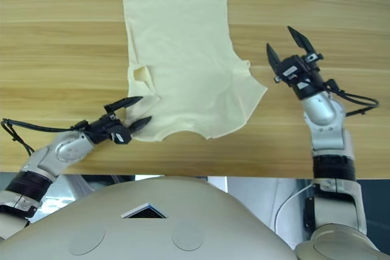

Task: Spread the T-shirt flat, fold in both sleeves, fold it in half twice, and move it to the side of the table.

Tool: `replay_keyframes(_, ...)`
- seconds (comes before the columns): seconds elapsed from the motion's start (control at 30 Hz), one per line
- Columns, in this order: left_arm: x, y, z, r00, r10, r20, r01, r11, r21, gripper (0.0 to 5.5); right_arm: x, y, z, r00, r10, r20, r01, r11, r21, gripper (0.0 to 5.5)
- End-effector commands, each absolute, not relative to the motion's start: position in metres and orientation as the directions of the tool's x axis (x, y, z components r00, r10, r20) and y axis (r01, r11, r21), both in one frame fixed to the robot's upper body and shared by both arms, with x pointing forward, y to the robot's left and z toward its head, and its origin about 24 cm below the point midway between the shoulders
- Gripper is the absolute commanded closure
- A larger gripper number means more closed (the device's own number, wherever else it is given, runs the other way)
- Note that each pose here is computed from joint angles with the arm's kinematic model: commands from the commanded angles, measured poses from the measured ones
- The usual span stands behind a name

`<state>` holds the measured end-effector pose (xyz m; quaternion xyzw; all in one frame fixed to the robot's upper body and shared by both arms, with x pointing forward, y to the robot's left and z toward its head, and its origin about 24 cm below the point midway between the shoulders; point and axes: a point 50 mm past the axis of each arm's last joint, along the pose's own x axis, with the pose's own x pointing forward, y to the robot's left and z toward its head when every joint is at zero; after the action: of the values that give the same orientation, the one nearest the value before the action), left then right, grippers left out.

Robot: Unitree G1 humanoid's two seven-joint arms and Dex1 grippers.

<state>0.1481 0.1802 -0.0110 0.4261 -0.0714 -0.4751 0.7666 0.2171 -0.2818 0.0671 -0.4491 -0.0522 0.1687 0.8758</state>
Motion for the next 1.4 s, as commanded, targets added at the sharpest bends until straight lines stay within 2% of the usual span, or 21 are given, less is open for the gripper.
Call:
replay_keyframes(0.03,0.105,0.214,-0.043,0.431,-0.665,-0.610,0.828,0.024,0.560,1.49,0.195,-0.312,0.080,0.959,0.257,-0.117,-0.221,0.425,-0.878,2.85)
replay_keyframes(0.17,0.098,0.225,-0.034,0.438,-0.647,-0.624,0.831,0.026,0.556,1.15,0.178,-0.314,0.073,0.947,0.244,-0.209,-0.288,0.355,-0.889,2.85)
replay_keyframes(0.3,0.099,0.238,-0.023,0.478,-0.610,-0.632,0.808,0.024,0.589,0.82,0.163,-0.297,0.042,0.846,0.331,-0.419,-0.499,0.209,-0.841,2.85)
replay_keyframes(0.37,0.104,0.242,-0.017,0.509,-0.599,-0.618,0.786,0.030,0.618,0.72,0.158,-0.286,0.028,0.797,0.367,-0.480,-0.562,0.155,-0.813,2.85)
replay_keyframes(0.47,0.113,0.241,-0.006,0.558,-0.607,-0.565,0.738,0.052,0.673,0.37,0.159,-0.274,0.015,0.778,0.382,-0.499,-0.577,0.121,-0.807,2.85)
replay_keyframes(0.57,0.127,0.232,0.013,0.638,-0.643,-0.423,0.644,0.145,0.751,0.12,0.153,-0.269,0.004,0.755,0.374,-0.539,-0.603,0.073,-0.794,2.85)
replay_keyframes(0.73,0.132,0.215,0.036,0.680,-0.699,-0.223,0.557,0.294,0.777,0.12,0.129,-0.261,-0.007,0.657,0.411,-0.632,-0.702,0.027,-0.712,2.85)
replay_keyframes(0.87,0.135,0.210,0.044,0.700,-0.699,-0.144,0.519,0.360,0.775,0.12,0.123,-0.259,-0.008,0.613,0.422,-0.667,-0.734,-0.006,-0.679,2.85)
replay_keyframes(1.03,0.144,0.205,0.049,0.724,-0.684,-0.082,0.476,0.411,0.777,0.12,0.102,-0.261,-0.002,0.532,0.428,-0.730,-0.789,-0.060,-0.611,2.85)
replay_keyframes(1.17,0.150,0.202,0.060,0.739,-0.674,0.019,0.425,0.487,0.763,0.12,0.101,-0.259,0.005,0.509,0.449,-0.735,-0.792,-0.090,-0.604,2.85)
replay_keyframes(1.27,0.161,0.203,0.066,0.779,-0.620,0.097,0.355,0.563,0.746,0.12,0.094,-0.264,0.008,0.490,0.432,-0.757,-0.806,-0.106,-0.582,2.85)
replay_keyframes(1.4,0.169,0.199,0.063,0.789,-0.600,0.130,0.329,0.592,0.736,0.12,0.103,-0.261,0.000,0.492,0.443,-0.749,-0.801,-0.106,-0.589,2.85)
